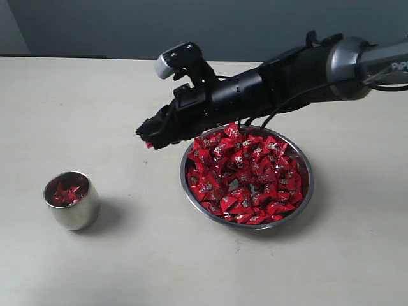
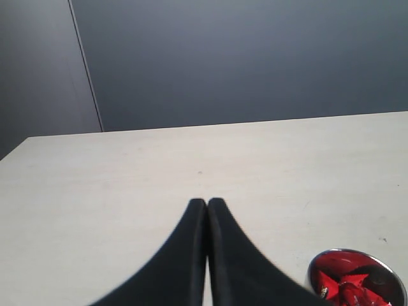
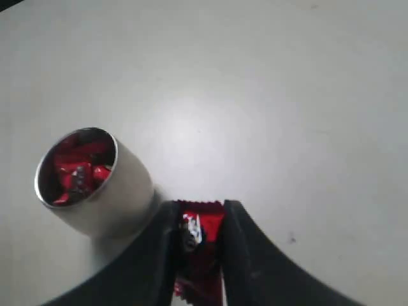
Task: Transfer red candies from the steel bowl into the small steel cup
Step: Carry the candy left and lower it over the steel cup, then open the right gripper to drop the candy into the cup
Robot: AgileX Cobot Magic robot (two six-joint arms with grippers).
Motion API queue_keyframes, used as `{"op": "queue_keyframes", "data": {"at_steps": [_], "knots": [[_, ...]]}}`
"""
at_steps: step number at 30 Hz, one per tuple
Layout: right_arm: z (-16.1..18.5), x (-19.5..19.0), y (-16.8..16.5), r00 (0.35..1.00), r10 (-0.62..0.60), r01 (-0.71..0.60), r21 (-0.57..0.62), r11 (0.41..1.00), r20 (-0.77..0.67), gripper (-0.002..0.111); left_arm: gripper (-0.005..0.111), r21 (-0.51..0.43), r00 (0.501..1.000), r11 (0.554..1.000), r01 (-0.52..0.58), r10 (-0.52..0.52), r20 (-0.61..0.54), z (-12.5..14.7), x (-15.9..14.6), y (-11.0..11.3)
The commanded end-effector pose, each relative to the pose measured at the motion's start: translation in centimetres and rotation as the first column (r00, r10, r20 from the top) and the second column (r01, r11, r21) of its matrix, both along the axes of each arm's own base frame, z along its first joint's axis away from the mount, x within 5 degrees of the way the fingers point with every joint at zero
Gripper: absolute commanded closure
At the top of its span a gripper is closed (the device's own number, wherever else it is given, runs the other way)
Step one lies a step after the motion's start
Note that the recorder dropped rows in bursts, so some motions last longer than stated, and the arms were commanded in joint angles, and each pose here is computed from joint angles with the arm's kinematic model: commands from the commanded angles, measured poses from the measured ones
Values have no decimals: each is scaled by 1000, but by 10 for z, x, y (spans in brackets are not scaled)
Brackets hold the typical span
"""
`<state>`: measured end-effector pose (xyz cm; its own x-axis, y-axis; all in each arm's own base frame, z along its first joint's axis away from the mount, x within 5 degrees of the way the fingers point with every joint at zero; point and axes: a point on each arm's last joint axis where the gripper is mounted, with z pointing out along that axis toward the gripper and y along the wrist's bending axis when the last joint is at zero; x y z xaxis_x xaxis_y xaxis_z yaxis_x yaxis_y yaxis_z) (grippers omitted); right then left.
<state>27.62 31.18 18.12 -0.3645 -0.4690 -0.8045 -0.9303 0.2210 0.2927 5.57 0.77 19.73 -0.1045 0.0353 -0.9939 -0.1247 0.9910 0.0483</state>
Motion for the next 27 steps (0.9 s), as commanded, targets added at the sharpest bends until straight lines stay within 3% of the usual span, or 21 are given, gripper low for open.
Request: {"op": "queue_keyframes", "data": {"at_steps": [1,12,27], "knots": [[-2,-8,26,995,99,-100,20,995,24,109,106,1,1000,1000,0,0,6,-1,0,0],[-8,-38,91,950,308,-310,39,950,51,109,106,1,1000,1000,0,0,8,0,0,0],[-27,-33,102,960,280,-280,18,960,7,109,106,1,1000,1000,0,0,6,-1,0,0]]}}
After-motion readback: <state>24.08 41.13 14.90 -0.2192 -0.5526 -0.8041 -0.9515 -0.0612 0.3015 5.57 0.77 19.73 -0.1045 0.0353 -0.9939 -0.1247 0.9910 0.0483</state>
